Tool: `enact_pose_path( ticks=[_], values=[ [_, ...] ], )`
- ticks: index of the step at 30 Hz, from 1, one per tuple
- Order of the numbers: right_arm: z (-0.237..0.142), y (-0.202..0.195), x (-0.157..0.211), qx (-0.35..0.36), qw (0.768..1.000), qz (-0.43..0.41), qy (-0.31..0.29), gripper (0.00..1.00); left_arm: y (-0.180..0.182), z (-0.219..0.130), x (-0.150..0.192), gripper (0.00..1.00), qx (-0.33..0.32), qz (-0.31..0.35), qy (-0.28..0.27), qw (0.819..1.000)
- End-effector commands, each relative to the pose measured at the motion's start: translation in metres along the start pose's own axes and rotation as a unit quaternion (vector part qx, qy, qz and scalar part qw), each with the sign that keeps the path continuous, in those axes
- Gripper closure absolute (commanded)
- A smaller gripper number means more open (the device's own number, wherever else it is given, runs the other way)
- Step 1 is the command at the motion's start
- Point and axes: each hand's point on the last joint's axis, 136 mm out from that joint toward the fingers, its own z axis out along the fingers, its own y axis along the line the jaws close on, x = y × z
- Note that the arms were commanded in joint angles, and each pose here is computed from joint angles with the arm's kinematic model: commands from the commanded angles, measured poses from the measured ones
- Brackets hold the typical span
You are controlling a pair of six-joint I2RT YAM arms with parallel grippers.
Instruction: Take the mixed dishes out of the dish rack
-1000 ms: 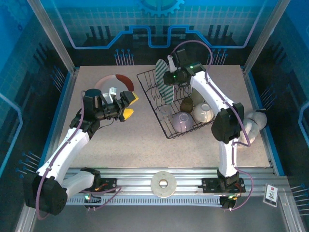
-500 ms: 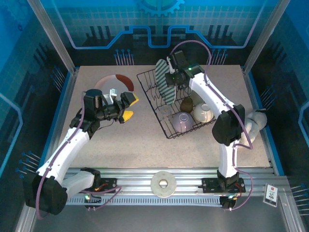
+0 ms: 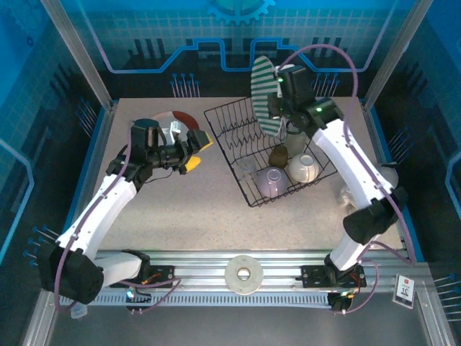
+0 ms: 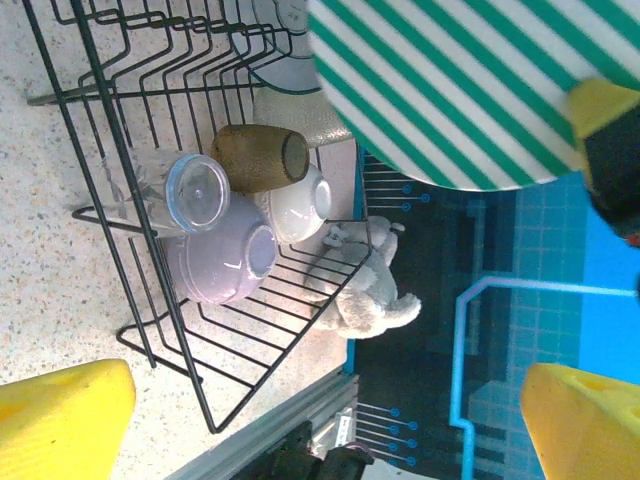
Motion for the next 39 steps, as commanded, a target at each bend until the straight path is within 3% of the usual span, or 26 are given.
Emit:
enact_pose_path(
  ticks=[1, 5, 11, 15, 21, 31, 39],
  values=[
    [-0.026, -0.024, -0.012, -0.031, 0.995, 0.091, -0.019, 1.0, -0.015, 0.008, -0.007, 0.01, 0.007, 0.049, -0.01, 0.999],
    [-0.048, -0.048, 0.007, -0.086, 0.975, 0.206, -0.002, 1.0, -0.028, 0.024, -0.012, 0.01, 0.018, 0.099, -0.016, 0.995],
    [-0.079, -0.085, 0.044, -0.169, 0.901, 0.399, 0.005, 1.0, -0.057, 0.052, -0.013, 0.01, 0.106, 0.123, 0.0, 0.987],
    [-0.101, -0.092, 0.06, -0.189, 0.877, 0.441, 0.009, 1.0, -0.069, 0.081, -0.015, 0.01, 0.163, 0.098, 0.036, 0.981],
    [-0.123, -0.083, 0.071, -0.243, 0.842, 0.481, 0.004, 1.0, -0.076, 0.122, -0.011, 0.01, 0.196, 0.064, 0.087, 0.975],
    [-0.131, -0.068, 0.082, -0.284, 0.825, 0.488, 0.034, 1.0, -0.087, 0.139, -0.007, 0.06, 0.218, 0.045, 0.112, 0.968],
    [-0.132, -0.065, 0.081, -0.296, 0.822, 0.486, 0.036, 1.0, -0.089, 0.138, -0.002, 0.36, 0.237, 0.026, 0.127, 0.963]
  ],
)
